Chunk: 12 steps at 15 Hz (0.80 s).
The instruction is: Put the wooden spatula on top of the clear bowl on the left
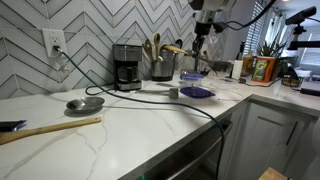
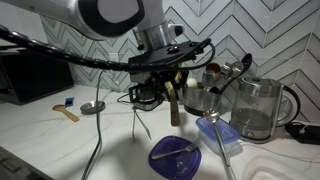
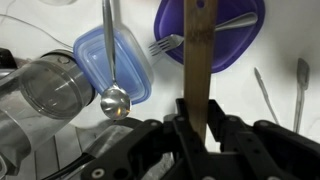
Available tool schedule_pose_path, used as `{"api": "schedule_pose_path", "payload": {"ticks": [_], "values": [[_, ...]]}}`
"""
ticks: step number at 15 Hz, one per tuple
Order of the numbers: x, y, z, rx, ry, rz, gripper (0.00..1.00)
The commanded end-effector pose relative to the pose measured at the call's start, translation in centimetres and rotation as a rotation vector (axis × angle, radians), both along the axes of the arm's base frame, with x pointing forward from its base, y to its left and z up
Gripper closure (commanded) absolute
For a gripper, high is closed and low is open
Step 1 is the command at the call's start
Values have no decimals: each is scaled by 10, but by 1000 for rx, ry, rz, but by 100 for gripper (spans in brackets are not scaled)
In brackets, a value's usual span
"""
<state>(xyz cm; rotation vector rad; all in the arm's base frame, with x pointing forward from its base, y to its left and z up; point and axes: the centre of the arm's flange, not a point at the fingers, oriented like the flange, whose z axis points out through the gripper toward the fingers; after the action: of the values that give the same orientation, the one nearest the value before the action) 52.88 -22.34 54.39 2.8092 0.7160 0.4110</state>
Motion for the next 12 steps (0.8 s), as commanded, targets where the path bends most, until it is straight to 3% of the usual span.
{"api": "schedule_pose_path", "payload": {"ticks": [1, 12], "values": [[47, -33, 1, -38, 17, -8, 94], [79, -130, -34, -37, 58, -126, 94]]}}
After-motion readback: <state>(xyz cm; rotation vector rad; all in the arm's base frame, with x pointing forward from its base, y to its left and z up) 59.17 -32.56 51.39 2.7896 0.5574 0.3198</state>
